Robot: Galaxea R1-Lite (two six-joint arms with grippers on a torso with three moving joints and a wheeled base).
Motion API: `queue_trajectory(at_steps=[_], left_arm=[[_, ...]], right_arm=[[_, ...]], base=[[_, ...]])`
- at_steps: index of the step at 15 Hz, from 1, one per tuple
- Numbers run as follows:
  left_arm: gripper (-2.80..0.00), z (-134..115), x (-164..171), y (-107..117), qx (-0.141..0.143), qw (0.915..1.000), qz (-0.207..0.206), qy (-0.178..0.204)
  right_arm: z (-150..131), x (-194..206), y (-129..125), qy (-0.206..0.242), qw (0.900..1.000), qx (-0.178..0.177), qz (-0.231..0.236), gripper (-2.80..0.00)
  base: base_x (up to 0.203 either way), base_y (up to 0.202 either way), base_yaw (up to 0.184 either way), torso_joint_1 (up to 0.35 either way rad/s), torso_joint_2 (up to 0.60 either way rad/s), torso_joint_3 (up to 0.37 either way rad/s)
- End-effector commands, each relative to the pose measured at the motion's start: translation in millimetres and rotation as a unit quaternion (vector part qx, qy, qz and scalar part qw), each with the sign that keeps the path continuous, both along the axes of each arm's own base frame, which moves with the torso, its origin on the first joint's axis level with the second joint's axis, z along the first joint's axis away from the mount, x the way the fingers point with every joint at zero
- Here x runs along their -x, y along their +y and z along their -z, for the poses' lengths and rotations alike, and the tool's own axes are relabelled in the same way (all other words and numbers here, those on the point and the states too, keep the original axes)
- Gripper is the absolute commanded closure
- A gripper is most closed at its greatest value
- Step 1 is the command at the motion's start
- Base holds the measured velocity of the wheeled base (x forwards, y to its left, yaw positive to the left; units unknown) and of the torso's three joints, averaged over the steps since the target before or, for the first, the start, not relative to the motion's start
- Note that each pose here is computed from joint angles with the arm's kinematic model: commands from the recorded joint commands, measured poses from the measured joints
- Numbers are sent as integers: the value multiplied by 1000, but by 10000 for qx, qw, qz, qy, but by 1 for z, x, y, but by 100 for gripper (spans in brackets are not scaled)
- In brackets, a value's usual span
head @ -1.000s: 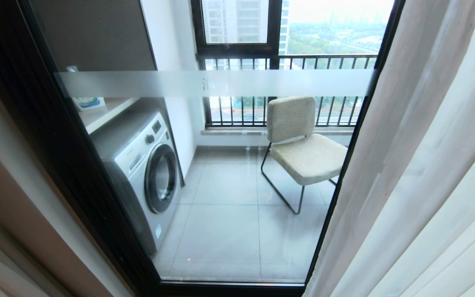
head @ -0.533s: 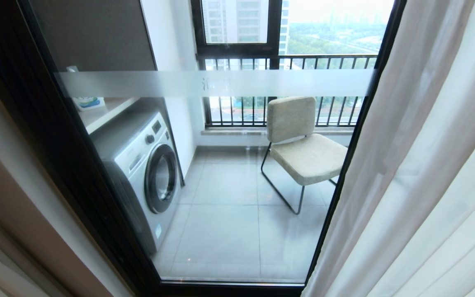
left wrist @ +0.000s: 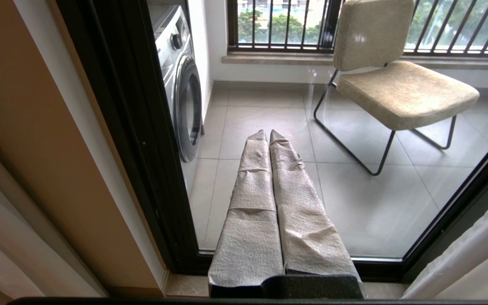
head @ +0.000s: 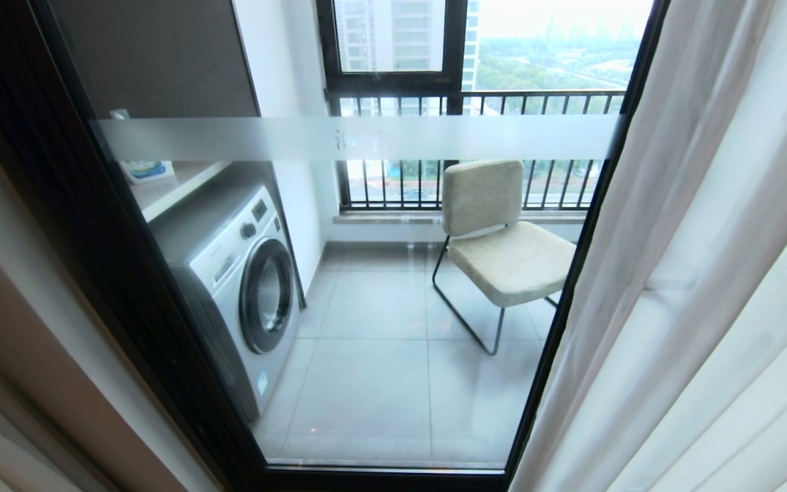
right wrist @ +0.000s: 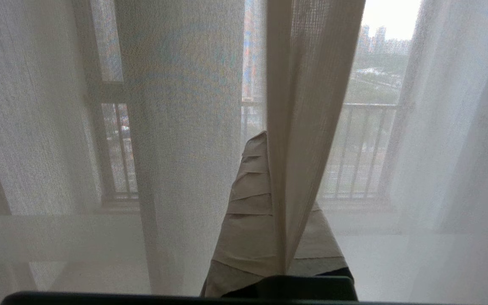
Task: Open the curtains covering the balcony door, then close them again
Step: Pull the inner curtains open on both sides
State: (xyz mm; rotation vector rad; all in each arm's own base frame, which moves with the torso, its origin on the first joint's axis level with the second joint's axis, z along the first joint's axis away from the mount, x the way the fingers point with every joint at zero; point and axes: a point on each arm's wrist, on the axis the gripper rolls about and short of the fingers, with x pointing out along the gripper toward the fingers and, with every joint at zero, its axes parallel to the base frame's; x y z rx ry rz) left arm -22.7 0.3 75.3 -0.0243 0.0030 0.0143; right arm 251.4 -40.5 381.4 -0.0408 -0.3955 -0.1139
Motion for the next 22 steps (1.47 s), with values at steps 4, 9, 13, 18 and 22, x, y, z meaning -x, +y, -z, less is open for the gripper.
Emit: queue_trajectory(at_steps=[4, 9, 13, 18, 22], left_arm=[[0, 0, 0, 0, 1, 10000, -5, -1], [0, 0, 0, 0, 1, 10000, -5, -1], [0, 0, 0, 0, 1, 10000, -5, -1], [0, 0, 0, 0, 9, 10000, -5, -1], [0, 0, 0, 0, 9, 10000, -5, -1]], right_arm=[[-1, 0, -1, -48, 10000, 5, 50, 0], [-1, 2, -3, -53, 9999, 6, 98, 0], [-1, 3, -3, -53, 9999, 11, 101, 0], [-2, 5, -3, -74, 9997, -22, 226, 0], [-3, 9, -3, -92, 9996, -35, 261, 0]], base=[[0, 0, 0, 0, 0, 0], [0, 0, 0, 0, 0, 0], [0, 0, 0, 0, 0, 0], [0, 0, 0, 0, 0, 0], [0, -14, 0, 0, -1, 2]])
